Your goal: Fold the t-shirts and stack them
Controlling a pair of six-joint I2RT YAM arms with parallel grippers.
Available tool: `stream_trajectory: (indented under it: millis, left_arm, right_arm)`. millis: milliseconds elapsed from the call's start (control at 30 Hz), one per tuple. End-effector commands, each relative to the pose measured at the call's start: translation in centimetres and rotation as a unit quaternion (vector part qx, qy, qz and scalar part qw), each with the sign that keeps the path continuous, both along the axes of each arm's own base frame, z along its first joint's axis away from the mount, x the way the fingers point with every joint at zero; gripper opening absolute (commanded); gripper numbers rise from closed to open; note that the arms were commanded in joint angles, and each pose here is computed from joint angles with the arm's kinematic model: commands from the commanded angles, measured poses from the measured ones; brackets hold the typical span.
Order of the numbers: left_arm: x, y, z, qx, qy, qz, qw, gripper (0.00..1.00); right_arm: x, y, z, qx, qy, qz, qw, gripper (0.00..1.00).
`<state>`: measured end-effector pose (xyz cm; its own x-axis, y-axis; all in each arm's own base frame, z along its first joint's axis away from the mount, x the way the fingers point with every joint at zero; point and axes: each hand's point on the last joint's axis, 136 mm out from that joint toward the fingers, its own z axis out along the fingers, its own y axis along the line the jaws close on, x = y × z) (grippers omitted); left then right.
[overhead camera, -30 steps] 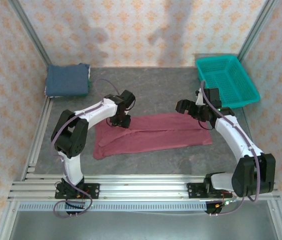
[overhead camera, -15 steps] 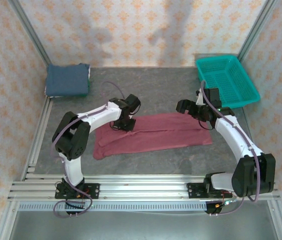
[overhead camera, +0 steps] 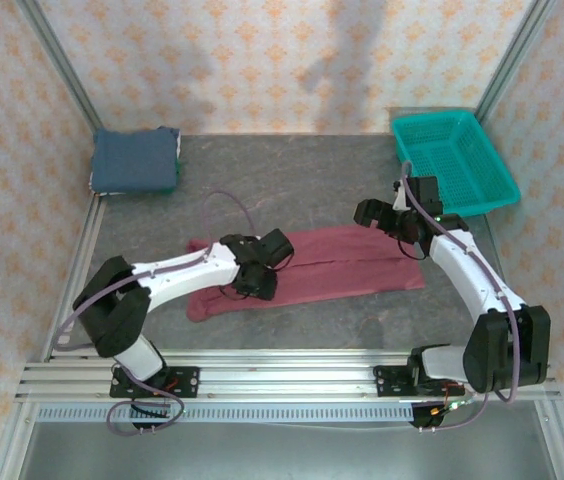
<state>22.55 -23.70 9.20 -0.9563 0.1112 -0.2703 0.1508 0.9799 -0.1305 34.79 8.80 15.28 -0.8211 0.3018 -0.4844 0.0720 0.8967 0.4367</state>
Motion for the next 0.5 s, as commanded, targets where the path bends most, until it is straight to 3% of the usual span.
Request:
stream_trajectory:
  millis: [0, 100, 200, 267, 367, 467]
  left_arm:
    - [2.0, 0.5, 4.4, -0.027, -0.073, 0.034, 0.996, 0.73]
    - [4.0, 2.8, 5.9, -0.021, -0.087, 0.08, 0.993, 0.76]
    - [6.3, 7.3, 5.2, 0.042, -0.082, 0.148, 0.985, 0.75]
    - [7.7, 9.1, 3.4, 0.057, -0.061, 0.167, 0.982, 0.62]
    - [9.1, 9.9, 0.9, 0.084, -0.047, 0.154, 0.983, 0.33]
    - [9.4, 9.8, -1.5, 0.095, -0.019, 0.137, 0.986, 0.19]
  right_arm:
    - [0.6, -0.2, -0.4, 0.0, 0.01, -0.016, 1.0, 0.99]
    - [0.8, 0.3, -0.9, 0.015, 0.019, -0.016, 1.0, 0.99]
    - [0.9, 0.7, -1.1, 0.028, 0.025, -0.014, 0.999, 0.99]
    - [0.9, 1.0, -1.1, 0.034, 0.025, -0.011, 0.999, 0.99]
    - [0.9, 1.1, -0.8, 0.037, 0.023, -0.005, 0.999, 0.99]
    - [0.8, 1.2, -0.5, 0.036, 0.023, 0.0, 0.999, 0.99]
